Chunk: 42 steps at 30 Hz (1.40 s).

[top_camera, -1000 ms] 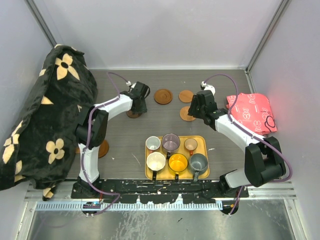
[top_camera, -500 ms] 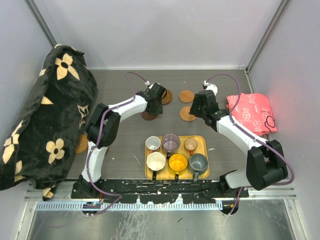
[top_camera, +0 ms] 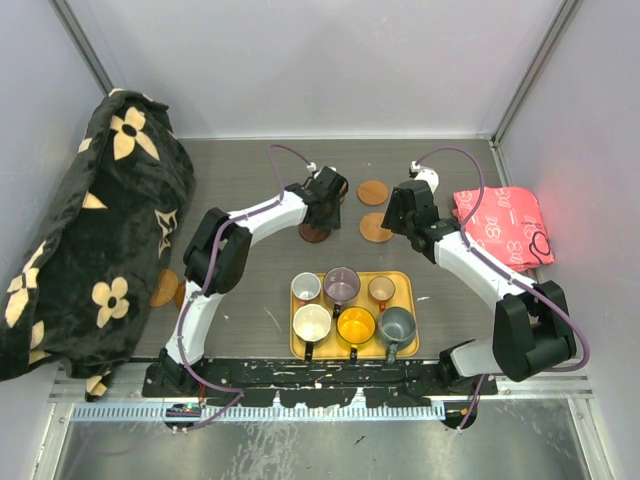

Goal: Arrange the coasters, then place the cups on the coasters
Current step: Move the coaster to the center of the board.

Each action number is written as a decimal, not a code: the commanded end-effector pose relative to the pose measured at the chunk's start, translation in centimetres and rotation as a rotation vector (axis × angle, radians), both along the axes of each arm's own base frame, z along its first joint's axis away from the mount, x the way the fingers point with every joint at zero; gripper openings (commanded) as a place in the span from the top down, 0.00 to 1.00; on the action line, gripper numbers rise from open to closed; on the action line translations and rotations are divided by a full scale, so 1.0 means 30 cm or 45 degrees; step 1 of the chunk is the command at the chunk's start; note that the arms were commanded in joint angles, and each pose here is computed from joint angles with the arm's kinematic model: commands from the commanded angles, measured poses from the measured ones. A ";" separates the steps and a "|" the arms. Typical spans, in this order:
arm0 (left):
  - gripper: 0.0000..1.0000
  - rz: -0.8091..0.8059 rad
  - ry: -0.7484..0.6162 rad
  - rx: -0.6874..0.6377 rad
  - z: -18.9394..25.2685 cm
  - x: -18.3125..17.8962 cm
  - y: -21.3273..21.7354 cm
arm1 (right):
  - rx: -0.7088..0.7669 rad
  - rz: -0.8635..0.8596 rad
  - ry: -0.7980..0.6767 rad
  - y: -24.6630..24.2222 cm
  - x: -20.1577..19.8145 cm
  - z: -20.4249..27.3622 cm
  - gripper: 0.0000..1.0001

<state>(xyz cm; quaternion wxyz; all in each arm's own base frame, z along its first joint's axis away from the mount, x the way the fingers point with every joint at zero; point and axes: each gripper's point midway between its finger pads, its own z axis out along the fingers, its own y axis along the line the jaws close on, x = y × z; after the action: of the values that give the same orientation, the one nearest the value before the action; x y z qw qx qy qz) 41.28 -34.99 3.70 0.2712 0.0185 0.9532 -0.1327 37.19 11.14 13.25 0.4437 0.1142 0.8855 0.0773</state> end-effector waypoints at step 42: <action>0.65 -0.082 0.085 -0.088 -0.046 -0.037 -0.138 | 0.021 -0.041 -0.040 -0.008 0.038 0.017 0.54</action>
<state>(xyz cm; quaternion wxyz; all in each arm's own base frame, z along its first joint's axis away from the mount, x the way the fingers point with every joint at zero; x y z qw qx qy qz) 41.29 -38.98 3.99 0.2590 0.0319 0.9479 -0.1828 37.31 10.86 12.84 0.4395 0.1215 0.8869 0.0740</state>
